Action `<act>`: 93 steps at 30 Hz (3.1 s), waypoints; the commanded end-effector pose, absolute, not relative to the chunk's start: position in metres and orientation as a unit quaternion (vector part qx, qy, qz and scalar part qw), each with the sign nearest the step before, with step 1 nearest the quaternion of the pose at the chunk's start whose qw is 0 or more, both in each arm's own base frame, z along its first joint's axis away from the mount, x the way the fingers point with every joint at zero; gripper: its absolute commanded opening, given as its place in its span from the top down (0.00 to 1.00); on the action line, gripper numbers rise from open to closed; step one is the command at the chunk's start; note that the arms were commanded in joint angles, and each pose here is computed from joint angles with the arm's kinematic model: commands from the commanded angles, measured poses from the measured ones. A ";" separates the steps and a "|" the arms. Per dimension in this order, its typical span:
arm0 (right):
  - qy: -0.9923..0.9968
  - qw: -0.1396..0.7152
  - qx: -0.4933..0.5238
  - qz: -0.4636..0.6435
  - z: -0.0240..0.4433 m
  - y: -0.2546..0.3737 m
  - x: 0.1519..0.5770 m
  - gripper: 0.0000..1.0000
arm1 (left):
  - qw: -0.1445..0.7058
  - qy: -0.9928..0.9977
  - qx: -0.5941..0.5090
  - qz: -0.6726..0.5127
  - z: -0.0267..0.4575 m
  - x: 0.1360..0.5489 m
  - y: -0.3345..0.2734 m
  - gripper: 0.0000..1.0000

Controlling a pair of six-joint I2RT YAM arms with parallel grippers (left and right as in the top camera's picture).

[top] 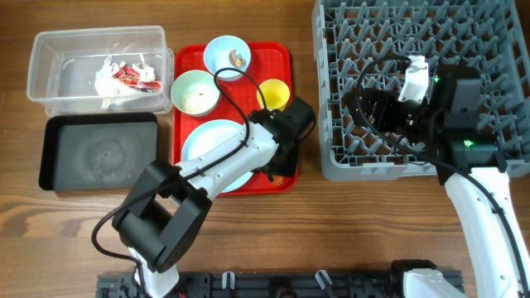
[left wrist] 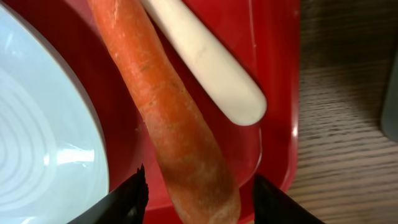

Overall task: Sort waste into correct bins and load items into the dishwasher rack
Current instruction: 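Reach the left gripper to the carrot and grasp it, then carry the carrot left and place it on the black tray, then grasp the rim of the green rice bowl with the left gripper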

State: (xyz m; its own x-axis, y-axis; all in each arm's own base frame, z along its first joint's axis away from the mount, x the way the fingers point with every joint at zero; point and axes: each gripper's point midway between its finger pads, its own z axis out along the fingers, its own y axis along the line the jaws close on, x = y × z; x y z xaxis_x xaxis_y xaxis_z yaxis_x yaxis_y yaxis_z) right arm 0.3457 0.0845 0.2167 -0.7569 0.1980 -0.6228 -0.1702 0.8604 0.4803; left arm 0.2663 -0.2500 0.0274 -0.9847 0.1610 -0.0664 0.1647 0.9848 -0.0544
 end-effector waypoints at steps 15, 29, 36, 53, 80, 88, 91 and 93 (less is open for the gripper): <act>0.897 0.354 0.023 0.265 0.221 0.082 0.352 0.00 | 0.025 0.991 0.131 -0.024 0.003 0.261 -0.245 0.75; 0.896 0.355 0.022 0.265 0.222 0.082 0.352 0.00 | 0.060 0.993 0.091 -0.045 0.080 0.296 -0.239 0.88; 0.896 0.356 0.021 0.265 0.222 0.082 0.352 0.00 | 0.111 0.993 0.014 -0.023 0.150 0.325 -0.179 0.89; 0.895 0.359 0.020 0.263 0.223 0.082 0.353 0.00 | 0.097 0.879 -0.457 0.098 0.179 0.295 0.146 0.96; 0.893 0.365 0.018 0.263 0.225 0.082 0.355 0.00 | 0.174 0.909 -0.372 -0.066 0.152 0.341 0.124 0.23; 0.887 0.379 0.014 0.263 0.230 0.082 0.360 0.00 | 0.329 0.915 -0.230 -0.023 0.298 0.405 0.086 0.01; 0.888 0.377 0.015 0.263 0.229 0.082 0.359 0.00 | 0.328 0.920 -0.212 -0.037 0.284 0.430 0.074 0.02; 0.888 0.376 0.015 0.263 0.229 0.082 0.359 0.00 | 0.312 0.936 -0.150 -0.057 0.266 0.447 0.042 0.03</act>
